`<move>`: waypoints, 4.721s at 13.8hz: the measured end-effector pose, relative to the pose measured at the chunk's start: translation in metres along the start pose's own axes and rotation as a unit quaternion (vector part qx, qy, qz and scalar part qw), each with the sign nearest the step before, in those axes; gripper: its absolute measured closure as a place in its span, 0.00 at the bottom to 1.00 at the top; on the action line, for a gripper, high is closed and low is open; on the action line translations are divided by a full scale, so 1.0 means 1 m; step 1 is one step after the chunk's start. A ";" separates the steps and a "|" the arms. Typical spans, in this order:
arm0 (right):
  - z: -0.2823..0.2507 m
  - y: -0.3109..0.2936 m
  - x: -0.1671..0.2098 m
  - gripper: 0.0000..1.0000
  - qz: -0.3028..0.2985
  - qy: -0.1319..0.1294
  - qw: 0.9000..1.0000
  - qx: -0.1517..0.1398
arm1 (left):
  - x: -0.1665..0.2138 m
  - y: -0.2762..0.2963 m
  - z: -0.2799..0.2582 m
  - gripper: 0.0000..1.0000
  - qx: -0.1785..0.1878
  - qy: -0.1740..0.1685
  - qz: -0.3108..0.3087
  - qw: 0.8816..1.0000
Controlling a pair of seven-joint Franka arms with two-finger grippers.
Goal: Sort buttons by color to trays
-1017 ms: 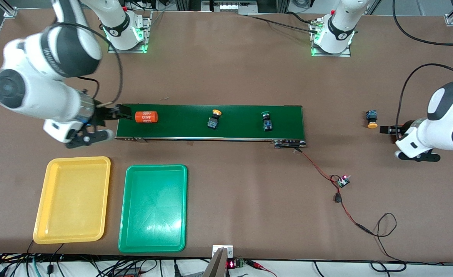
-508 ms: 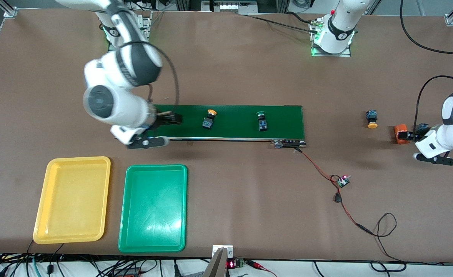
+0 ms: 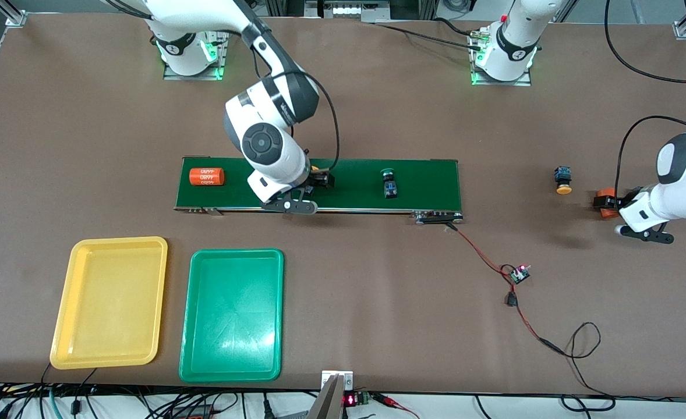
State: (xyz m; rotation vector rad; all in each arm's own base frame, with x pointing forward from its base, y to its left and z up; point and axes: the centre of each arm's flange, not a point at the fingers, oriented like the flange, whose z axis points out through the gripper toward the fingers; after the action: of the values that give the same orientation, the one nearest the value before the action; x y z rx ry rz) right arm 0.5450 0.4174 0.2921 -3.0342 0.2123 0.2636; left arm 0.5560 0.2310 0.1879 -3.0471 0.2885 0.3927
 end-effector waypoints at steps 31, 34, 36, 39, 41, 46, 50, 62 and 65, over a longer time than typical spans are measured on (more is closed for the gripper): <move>0.018 0.060 0.014 0.58 0.110 -0.038 0.992 -0.040 | 0.088 0.392 -0.168 0.51 -0.106 -0.044 -0.062 0.991; -0.033 0.067 0.028 0.58 0.080 -0.012 0.997 -0.014 | 0.092 0.450 -0.141 0.51 -0.084 -0.048 -0.085 0.992; -0.064 0.099 0.054 0.58 0.052 0.005 0.999 -0.007 | 0.087 0.483 -0.125 0.51 -0.069 -0.058 -0.093 0.992; -0.090 0.179 0.104 0.58 -0.027 0.029 0.999 -0.021 | 0.081 0.500 -0.115 0.51 -0.061 -0.067 -0.100 0.991; -0.099 0.244 0.133 0.58 -0.088 0.031 0.995 -0.027 | 0.081 0.500 -0.109 0.51 -0.064 -0.064 -0.105 0.990; -0.099 0.386 0.171 0.58 -0.252 0.014 0.966 -0.052 | 0.078 0.503 -0.093 0.35 -0.062 -0.068 -0.114 0.989; -0.073 0.481 0.201 0.58 -0.422 0.040 0.902 -0.085 | 0.084 0.494 -0.102 0.00 -0.065 -0.062 -0.127 0.988; 0.013 0.492 0.241 0.58 -0.713 0.067 0.682 -0.148 | 0.099 0.337 -0.213 0.00 -0.078 -0.059 -0.189 0.977; 0.007 0.488 0.242 0.30 -0.690 0.091 0.707 -0.123 | 0.096 0.282 -0.205 0.00 -0.074 -0.064 -0.161 0.982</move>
State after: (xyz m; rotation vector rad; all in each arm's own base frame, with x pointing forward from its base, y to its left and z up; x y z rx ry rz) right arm 0.7086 -0.0944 0.2053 -2.4571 -2.0684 -0.1638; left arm 0.6434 -0.0792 0.3529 -3.1109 -0.2503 0.6057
